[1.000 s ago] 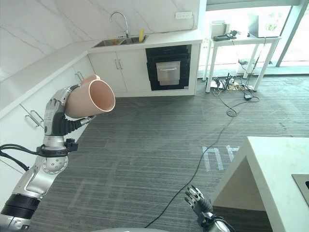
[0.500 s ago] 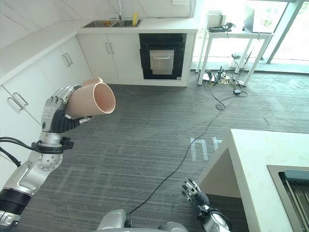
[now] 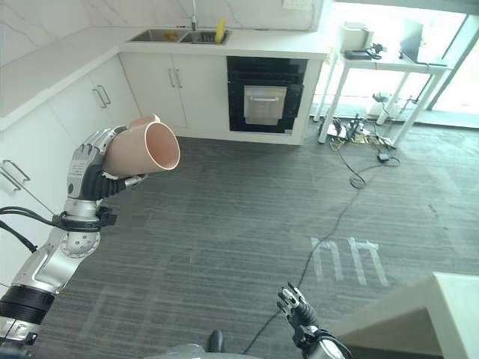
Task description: Place the dishes in the dishwasher.
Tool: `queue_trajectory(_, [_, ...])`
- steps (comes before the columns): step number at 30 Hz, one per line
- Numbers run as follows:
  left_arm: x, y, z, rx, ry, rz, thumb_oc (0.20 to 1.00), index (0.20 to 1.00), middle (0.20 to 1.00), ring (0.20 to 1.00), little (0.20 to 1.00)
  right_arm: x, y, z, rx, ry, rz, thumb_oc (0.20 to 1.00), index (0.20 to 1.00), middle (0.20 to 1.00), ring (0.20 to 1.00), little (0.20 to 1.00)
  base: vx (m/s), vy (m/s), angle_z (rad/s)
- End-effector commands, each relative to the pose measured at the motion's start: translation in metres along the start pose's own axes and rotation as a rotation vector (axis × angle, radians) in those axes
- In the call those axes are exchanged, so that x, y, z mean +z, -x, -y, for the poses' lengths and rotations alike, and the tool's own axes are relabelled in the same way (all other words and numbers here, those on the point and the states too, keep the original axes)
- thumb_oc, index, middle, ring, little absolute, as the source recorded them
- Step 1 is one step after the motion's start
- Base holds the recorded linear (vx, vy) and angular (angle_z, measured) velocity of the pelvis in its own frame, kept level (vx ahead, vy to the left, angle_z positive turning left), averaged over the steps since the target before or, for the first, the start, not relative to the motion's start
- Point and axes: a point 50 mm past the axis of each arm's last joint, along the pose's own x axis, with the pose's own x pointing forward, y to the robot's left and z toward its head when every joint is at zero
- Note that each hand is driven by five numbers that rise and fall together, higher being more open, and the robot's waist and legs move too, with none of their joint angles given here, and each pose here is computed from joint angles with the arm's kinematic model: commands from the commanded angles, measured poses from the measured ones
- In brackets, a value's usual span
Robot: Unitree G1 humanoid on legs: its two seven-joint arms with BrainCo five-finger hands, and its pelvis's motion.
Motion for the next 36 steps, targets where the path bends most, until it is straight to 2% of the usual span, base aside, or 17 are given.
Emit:
queue_trajectory(1, [0.004,-0.017,-0.016,0.028,-0.022,0.066,0.200,0.200,0.200,0.200,0.200,0.021,-0.004,-0.004,0.029,0.007,0.110,1.000,1.000,1.000,1.000,1.000,0.29,0.286,0.23])
queue_trajectory(4, [0.007,-0.013,-0.011,0.023,-0.003,0.062,0.200,0.200,0.200,0.200,0.200,0.027,-0.007,-0.009,0.038,0.017,0.127,1.000,1.000,1.000,1.000,1.000,0.34,0.115,-0.19])
queue_trajectory(9, [0.014,-0.013,-0.006,0.002,0.009,0.077,0.200,0.200,0.200,0.200,0.200,0.029,-0.001,0.008,0.019,-0.017,0.143,1.000,1.000,1.000,1.000,1.000,0.52,-0.112,0.75])
queue_trajectory(17, [0.006,0.009,-0.015,0.011,-0.006,0.012,0.200,0.200,0.200,0.200,0.200,0.040,-0.009,-0.007,0.065,0.042,0.102,1.000,1.000,1.000,1.000,1.000,0.47,-0.194,0.02])
queue_trajectory(24, [0.009,0.019,-0.018,0.040,0.004,0.023,0.200,0.200,0.200,0.200,0.200,0.044,-0.004,0.003,0.087,0.088,0.110,1.000,1.000,1.000,1.000,1.000,0.41,-0.282,-0.35])
queue_trajectory(29, [0.009,0.021,-0.016,0.033,-0.004,0.001,0.200,0.200,0.200,0.200,0.200,0.038,-0.012,-0.012,0.100,0.097,0.085,1.000,1.000,1.000,1.000,1.000,0.47,0.085,-0.72])
queue_trajectory(36, [0.009,0.029,-0.018,0.027,-0.013,0.004,0.200,0.200,0.200,0.200,0.200,0.026,-0.008,-0.008,0.095,0.103,0.059,1.000,1.000,1.000,1.000,1.000,0.41,0.081,-0.65])
